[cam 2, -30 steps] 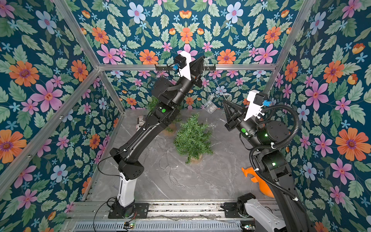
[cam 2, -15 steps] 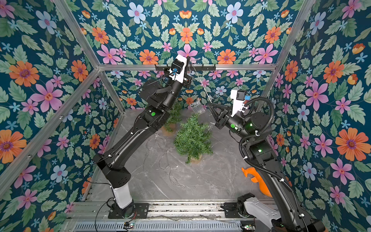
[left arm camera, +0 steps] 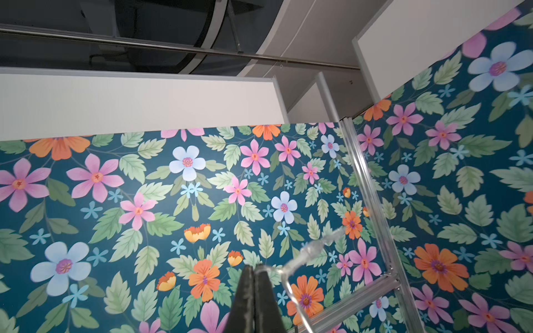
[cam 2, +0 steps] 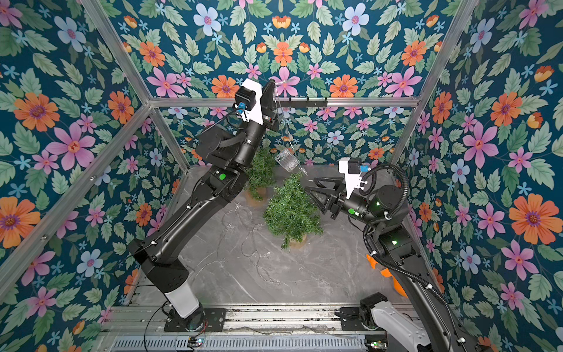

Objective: Wrap string light around the christmas tree
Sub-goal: Wrap the light string around the Christmas tree.

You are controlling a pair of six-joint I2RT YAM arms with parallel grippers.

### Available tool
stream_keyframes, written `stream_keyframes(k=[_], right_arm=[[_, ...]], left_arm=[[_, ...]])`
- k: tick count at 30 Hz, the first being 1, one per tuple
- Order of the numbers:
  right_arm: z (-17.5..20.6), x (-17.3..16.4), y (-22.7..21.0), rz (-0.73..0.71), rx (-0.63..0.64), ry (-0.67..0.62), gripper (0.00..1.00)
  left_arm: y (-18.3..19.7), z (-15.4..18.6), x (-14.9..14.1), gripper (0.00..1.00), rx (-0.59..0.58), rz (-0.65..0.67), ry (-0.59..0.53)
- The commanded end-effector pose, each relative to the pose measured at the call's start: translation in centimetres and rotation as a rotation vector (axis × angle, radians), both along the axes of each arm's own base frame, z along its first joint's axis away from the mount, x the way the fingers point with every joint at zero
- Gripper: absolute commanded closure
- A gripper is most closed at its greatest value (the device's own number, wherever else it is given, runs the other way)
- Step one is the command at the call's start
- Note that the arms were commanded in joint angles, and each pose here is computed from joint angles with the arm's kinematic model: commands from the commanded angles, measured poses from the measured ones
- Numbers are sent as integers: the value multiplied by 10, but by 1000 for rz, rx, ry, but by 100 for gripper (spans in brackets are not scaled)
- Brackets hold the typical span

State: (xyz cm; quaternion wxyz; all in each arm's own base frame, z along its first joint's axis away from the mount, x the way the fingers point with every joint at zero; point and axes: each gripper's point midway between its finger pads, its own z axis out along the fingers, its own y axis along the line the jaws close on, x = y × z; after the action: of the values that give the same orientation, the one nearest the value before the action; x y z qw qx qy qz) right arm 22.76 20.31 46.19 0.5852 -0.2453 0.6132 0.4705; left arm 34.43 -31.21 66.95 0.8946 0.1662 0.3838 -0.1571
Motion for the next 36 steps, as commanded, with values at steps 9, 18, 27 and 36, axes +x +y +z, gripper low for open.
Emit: stream_keyframes(k=[9, 18, 27, 36], right_arm=[[-2, 43, -43, -390, -87, -121, 38], [18, 112, -64, -544, -49, -73, 39], [23, 129, -29, -237, -50, -60, 35], [41, 78, -6, -1, 37, -156, 22]], left_arm=[[9, 21, -19, 100, -44, -30, -91], [14, 30, -29, 100, -47, -40, -115], [10, 29, -35, 100, 13, -2, -123], [14, 30, -34, 100, 41, 35, -89]])
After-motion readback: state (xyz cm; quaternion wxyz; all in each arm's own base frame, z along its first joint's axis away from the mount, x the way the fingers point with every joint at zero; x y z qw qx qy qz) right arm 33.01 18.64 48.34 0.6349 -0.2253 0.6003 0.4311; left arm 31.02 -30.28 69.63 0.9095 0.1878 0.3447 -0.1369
